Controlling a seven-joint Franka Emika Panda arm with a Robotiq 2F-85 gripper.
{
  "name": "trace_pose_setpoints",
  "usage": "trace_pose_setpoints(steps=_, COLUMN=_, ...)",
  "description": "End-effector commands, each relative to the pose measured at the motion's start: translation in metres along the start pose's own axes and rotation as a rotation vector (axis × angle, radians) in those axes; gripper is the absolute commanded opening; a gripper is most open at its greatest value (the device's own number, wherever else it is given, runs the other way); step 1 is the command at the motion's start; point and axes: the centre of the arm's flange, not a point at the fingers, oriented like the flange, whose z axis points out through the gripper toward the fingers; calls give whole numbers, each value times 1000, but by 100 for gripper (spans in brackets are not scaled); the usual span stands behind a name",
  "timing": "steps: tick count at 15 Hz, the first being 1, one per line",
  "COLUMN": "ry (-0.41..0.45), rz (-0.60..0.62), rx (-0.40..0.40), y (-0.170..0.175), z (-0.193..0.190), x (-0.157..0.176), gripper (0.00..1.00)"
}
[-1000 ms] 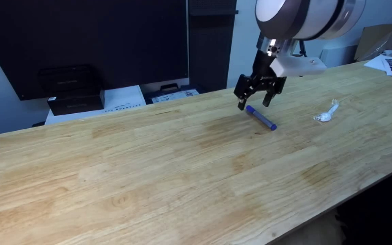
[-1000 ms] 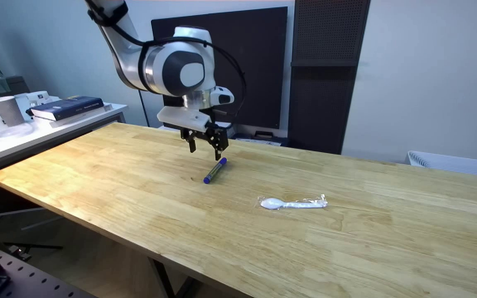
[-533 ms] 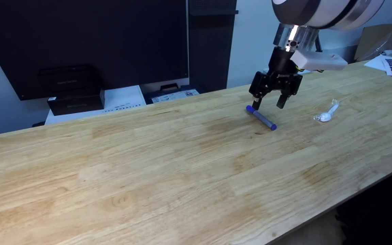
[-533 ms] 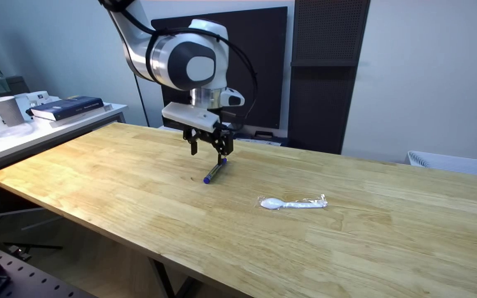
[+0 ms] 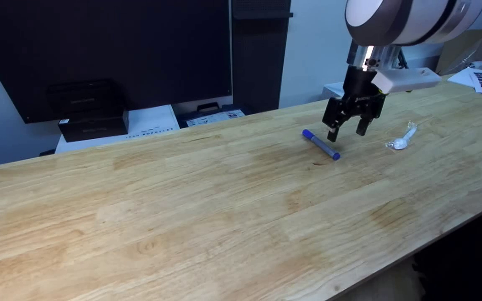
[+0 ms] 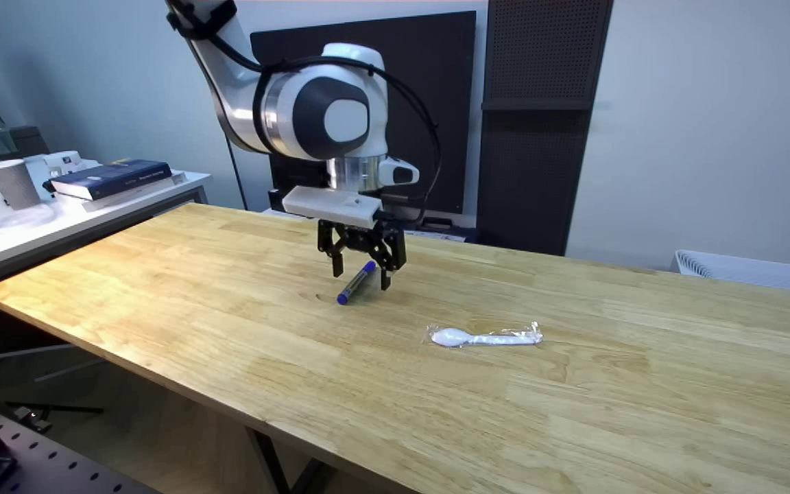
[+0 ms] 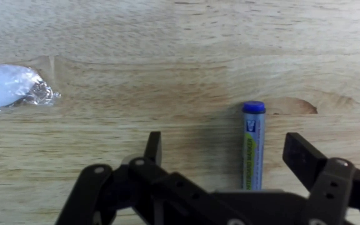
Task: Put the marker near the disposable plastic spoon
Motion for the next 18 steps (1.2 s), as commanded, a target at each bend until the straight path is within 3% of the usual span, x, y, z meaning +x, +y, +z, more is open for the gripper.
trace_pose_setpoints(steps=1, ry=-19, rz=-27, rx=-45, y=-5, z=14, x=11, gripper=100)
trace_pose_setpoints(steps=7, ry=-20, rz=-87, rx=-70, y=-16, z=24, x=29, gripper=100)
trace_pose_setpoints(steps=8, ry=-14, rz=-92, rx=-72, y=-17, z=24, x=33, gripper=75)
trace_pose_setpoints(steps=9, ry=-11, rz=-96, rx=-76, y=-18, z=24, x=36, gripper=74)
trace_pose_setpoints(steps=18, ry=25, rz=-132, rx=-78, y=-30, z=17, x=48, gripper=12)
